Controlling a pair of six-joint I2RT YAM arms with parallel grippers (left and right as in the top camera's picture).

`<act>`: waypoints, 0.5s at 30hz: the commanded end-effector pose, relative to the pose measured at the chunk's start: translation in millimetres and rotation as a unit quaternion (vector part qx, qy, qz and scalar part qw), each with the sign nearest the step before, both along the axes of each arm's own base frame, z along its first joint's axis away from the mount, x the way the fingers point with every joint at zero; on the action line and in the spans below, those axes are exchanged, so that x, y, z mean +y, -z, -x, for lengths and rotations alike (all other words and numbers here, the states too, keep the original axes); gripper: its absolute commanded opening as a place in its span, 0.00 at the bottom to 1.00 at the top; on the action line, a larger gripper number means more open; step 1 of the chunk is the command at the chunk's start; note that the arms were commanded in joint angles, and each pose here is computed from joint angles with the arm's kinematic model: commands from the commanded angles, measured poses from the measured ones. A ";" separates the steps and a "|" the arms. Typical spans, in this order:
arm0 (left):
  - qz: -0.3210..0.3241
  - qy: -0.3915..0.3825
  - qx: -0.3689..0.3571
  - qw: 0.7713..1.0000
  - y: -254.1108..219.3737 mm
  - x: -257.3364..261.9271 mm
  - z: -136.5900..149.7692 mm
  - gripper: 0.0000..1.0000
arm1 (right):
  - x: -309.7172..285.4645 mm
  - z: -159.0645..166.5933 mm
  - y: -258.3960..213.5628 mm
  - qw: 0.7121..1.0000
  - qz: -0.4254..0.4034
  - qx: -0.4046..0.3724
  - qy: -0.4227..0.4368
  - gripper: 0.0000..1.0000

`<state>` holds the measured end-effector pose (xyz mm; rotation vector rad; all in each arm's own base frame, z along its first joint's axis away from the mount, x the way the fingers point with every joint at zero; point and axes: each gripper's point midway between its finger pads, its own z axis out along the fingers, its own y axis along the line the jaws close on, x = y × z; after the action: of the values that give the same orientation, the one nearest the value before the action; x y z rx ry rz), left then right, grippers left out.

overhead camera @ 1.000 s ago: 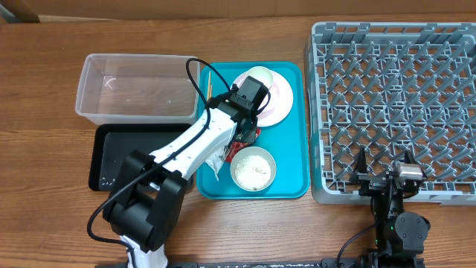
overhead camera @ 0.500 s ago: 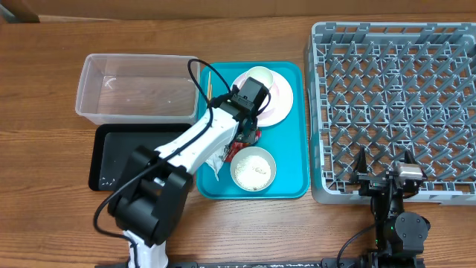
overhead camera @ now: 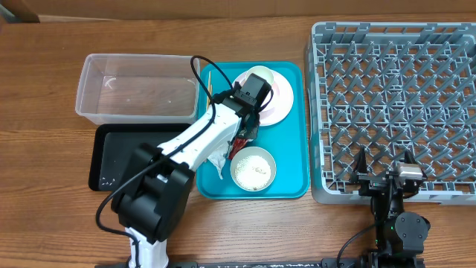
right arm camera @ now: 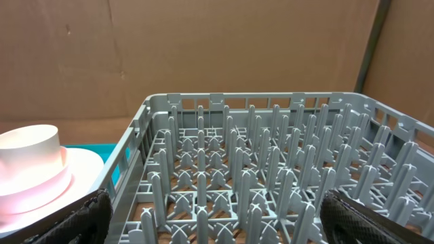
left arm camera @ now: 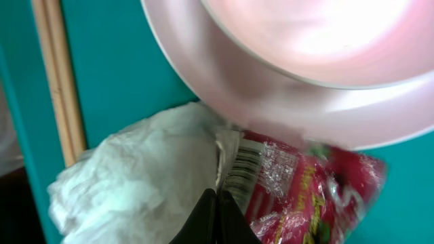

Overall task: Sort waste into correct bins and load items into the dishwasher
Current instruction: 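Close the left gripper on the red wrapper and lift it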

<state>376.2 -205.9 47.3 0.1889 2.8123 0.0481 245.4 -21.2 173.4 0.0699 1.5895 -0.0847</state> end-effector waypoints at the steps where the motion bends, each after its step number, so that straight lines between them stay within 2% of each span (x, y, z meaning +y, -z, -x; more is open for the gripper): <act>1: 0.024 -0.004 -0.035 0.999 -32.0 -4.6 -10.8 0.04 | -1.7 0.0 2.7 1.000 0.003 0.000 0.004 1.00; 4: 0.023 -0.004 -0.033 0.999 -31.5 -3.9 -9.8 0.05 | -1.7 0.0 2.7 1.000 0.003 0.001 0.004 1.00; 5: 0.022 -0.004 -0.032 0.999 -31.4 -3.7 -9.5 0.12 | -1.7 0.0 2.7 1.000 0.003 0.000 0.004 1.00; 6: 0.023 -0.004 -0.031 0.999 -31.3 -4.0 -9.1 0.29 | -1.7 0.0 2.7 1.000 0.003 0.000 0.004 1.00; 7: 0.026 -0.003 -0.029 0.999 -31.0 -5.0 -8.5 0.51 | -1.7 0.0 2.7 1.000 0.003 0.000 0.004 1.00; 8: 0.029 -0.002 -0.027 0.999 -30.9 -5.9 -8.1 0.65 | -1.7 0.0 2.7 1.000 0.003 0.001 0.004 1.00; 9: 0.030 -0.001 -0.027 0.999 -30.9 -6.5 -8.0 0.69 | -1.7 0.0 2.7 1.000 0.003 0.000 0.004 1.00; 11: 0.033 0.000 -0.025 0.999 -31.0 -7.6 -7.5 0.68 | -1.7 0.0 2.7 1.000 0.003 0.001 0.004 1.00; 15: 0.066 0.015 0.001 0.998 -34.5 -21.2 1.2 0.54 | -1.7 0.0 2.7 1.000 0.003 0.000 0.004 1.00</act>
<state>372.5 -213.2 63.3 0.1944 2.8147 -0.0271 245.4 -21.2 173.4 0.0699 1.5895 -0.0847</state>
